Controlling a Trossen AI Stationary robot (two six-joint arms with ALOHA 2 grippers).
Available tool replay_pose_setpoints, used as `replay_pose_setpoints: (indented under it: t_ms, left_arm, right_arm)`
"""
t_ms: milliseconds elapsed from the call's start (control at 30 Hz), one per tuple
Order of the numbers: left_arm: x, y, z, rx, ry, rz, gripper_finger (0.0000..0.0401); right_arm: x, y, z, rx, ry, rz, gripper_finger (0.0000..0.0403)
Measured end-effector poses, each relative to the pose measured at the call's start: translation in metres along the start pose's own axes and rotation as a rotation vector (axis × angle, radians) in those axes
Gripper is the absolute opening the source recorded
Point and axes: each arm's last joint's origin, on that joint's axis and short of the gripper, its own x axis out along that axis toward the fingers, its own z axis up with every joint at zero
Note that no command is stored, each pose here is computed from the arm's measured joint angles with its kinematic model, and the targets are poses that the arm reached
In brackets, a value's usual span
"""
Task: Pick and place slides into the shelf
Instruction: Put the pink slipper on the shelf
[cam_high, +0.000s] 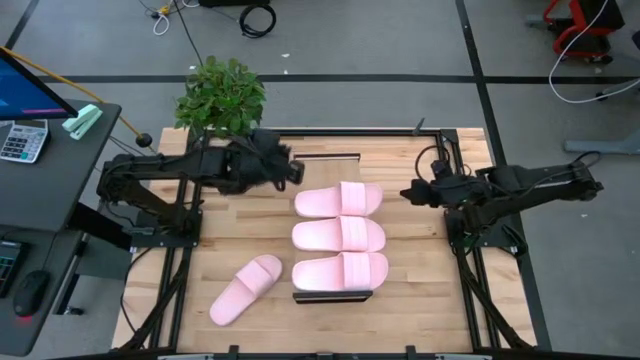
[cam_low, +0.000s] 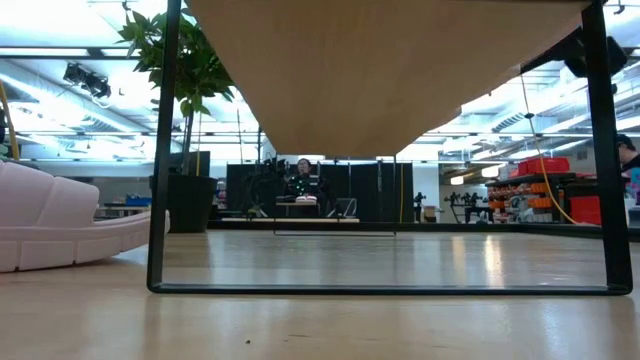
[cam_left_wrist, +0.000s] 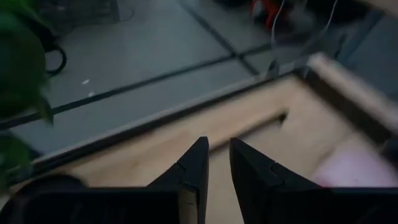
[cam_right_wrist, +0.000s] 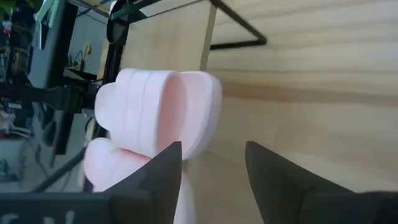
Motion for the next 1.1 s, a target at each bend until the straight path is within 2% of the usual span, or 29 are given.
replay_pose_setpoints:
  t_ms: [167, 333, 500, 667, 833, 967, 1100]
  left_arm:
    - [-0.009, -0.009, -0.035, -0.002, 0.118, 0.058, 0.0079]
    - [-0.031, -0.012, -0.068, -0.137, 0.194, 0.137, 0.0085]
    - [-0.055, -0.014, -0.085, -0.289, 0.257, 0.139, 0.0080]
    - [-0.071, -0.016, -0.101, -0.393, 0.439, 0.172, 0.0084]
    - [-0.092, -0.020, -0.122, -0.448, 0.569, 0.213, 0.0102]
    - [-0.110, -0.024, -0.143, -0.474, 0.614, 0.258, 0.0112]
    - [-0.122, -0.031, -0.170, -0.418, 0.677, 0.310, 0.0118]
  right_arm:
    - [-0.010, -0.009, 0.005, -0.107, -0.025, -0.006, 0.0176]
    - [-0.017, -0.013, 0.008, -0.194, -0.014, 0.010, 0.0170]
    - [-0.021, -0.015, 0.008, -0.292, 0.023, 0.030, 0.0169]
    - [-0.023, -0.017, 0.007, -0.374, 0.061, 0.037, 0.0169]
    - [-0.027, -0.021, 0.007, -0.457, 0.095, 0.047, 0.0169]
    - [-0.031, -0.026, 0.009, -0.491, 0.097, 0.043, 0.0169]
    - [-0.035, -0.029, 0.010, -0.508, 0.093, 0.053, 0.0169]
